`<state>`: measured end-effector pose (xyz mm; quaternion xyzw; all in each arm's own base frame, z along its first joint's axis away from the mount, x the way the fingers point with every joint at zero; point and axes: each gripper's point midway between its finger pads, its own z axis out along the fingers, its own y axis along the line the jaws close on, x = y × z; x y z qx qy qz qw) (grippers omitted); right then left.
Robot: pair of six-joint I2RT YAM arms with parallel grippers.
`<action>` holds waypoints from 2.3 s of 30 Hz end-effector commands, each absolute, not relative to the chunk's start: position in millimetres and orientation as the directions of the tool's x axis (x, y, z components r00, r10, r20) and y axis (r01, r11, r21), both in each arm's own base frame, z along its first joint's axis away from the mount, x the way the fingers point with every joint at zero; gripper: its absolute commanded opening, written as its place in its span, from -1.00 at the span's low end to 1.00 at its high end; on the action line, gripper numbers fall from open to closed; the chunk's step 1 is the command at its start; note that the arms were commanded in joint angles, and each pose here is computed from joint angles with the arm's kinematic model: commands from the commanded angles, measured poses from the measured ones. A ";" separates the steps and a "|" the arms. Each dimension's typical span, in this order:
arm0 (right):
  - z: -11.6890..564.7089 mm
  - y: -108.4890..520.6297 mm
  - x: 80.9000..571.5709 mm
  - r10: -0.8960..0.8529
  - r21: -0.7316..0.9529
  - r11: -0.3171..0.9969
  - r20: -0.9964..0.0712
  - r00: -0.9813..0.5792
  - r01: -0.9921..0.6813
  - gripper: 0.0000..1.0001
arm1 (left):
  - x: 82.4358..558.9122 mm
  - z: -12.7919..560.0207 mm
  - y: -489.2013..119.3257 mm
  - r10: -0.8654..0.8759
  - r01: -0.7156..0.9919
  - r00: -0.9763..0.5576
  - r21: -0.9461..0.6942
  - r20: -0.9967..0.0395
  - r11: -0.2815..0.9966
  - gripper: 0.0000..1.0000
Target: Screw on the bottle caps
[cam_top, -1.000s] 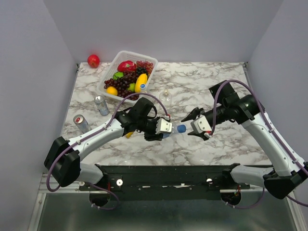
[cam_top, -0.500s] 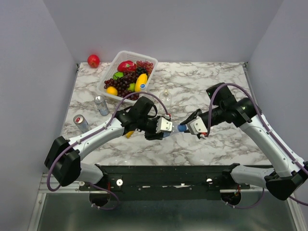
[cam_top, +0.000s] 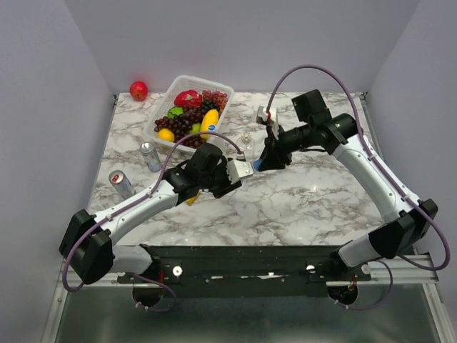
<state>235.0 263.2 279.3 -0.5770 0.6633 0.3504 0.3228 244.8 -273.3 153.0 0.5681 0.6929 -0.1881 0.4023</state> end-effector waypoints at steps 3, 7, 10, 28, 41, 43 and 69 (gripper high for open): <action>254.8 271.7 224.4 -0.343 0.686 0.441 -0.467 -0.815 -0.578 -0.99 | 290.9 219.9 -282.3 0.474 0.799 -0.007 0.280 -0.880 0.532 -1.00; 260.2 272.9 232.4 -0.226 0.885 0.361 -0.222 -0.948 -0.294 -0.62 | 289.7 209.9 -278.2 0.501 0.800 -0.022 0.285 -0.865 0.528 -1.00; 294.2 267.0 266.2 -0.180 0.869 0.270 -0.378 -0.908 -0.415 -0.27 | 278.3 197.1 -278.3 0.515 0.834 -0.030 0.262 -0.857 0.485 -1.00; 357.7 254.1 234.1 -0.055 0.107 -0.085 -0.993 -0.102 -0.991 0.60 | 205.1 234.3 -318.5 0.220 0.991 -0.118 -0.102 -0.968 0.082 -1.00; 373.9 269.6 247.4 0.064 0.256 -0.075 -0.963 -0.261 -0.964 0.36 | 211.8 244.5 -326.5 0.180 0.993 -0.107 -0.095 -0.978 0.073 -1.00; 371.2 271.7 246.6 0.061 0.260 -0.078 -0.962 -0.265 -0.962 0.27 | 211.4 246.1 -326.7 0.177 0.993 -0.103 -0.092 -0.979 0.073 -1.00; 389.1 269.5 267.8 0.119 0.202 0.288 -0.977 -0.175 -0.936 0.29 | 245.8 228.1 -321.5 0.125 0.902 -0.214 -0.147 -0.969 0.407 -1.00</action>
